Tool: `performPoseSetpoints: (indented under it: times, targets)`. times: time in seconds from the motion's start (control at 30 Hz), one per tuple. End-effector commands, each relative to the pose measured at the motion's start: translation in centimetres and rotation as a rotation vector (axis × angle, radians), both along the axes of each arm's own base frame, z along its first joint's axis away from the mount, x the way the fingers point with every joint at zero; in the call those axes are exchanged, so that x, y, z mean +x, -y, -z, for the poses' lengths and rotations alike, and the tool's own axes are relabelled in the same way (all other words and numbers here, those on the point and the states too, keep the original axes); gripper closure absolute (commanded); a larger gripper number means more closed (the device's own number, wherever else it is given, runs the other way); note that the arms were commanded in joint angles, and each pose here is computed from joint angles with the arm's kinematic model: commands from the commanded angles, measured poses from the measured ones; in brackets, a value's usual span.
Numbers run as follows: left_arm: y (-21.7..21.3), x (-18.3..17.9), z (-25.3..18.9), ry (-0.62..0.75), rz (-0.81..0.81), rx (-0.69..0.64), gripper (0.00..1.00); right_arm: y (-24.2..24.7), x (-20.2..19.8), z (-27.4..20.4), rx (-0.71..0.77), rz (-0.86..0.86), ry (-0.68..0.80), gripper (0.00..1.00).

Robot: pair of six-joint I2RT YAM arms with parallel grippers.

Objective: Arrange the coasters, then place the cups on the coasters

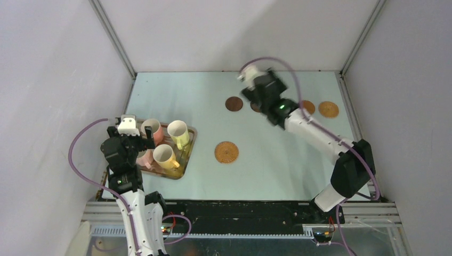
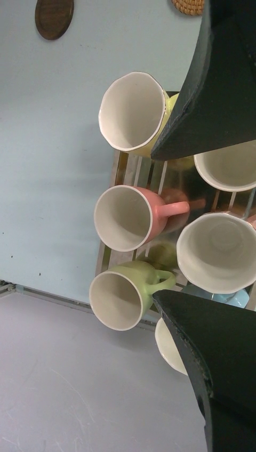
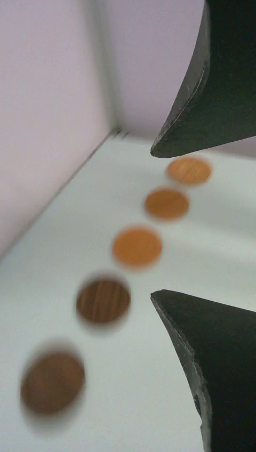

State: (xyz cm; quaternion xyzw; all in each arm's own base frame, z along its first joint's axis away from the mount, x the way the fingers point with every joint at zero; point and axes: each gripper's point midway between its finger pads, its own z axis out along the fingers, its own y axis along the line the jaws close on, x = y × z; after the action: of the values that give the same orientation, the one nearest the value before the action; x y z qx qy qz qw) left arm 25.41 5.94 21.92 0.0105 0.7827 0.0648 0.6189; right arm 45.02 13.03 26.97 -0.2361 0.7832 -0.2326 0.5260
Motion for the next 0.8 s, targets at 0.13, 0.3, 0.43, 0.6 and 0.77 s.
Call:
performPoseSetpoints:
  times: [0.13, 0.3, 0.43, 0.6, 0.77]
  targets:
    - [0.0, -0.1, -0.9, 0.049, -0.004, 0.006, 0.02, -15.9, -13.1, 13.5, -0.132, -0.552, -0.397, 0.01]
    - [0.0, -0.3, -1.0, 0.059, -0.005, 0.013, 0.02, -18.8, -19.0, 17.2, -0.221, -0.758, -0.515, 0.01]
    - [0.1, -0.2, -0.9, 0.056, 0.001, 0.01, 0.02, -20.3, -19.8, 18.8, -0.253, -0.784, -0.509, 0.01]
    - [0.2, -0.2, -0.8, 0.057, 0.007, 0.012, 0.02, -21.5, -19.0, 20.2, -0.286, -0.75, -0.457, 0.01]
    - [0.2, -0.2, -0.8, 0.059, 0.006, 0.013, 0.02, -22.5, -17.5, 20.5, -0.276, -0.708, -0.395, 0.01]
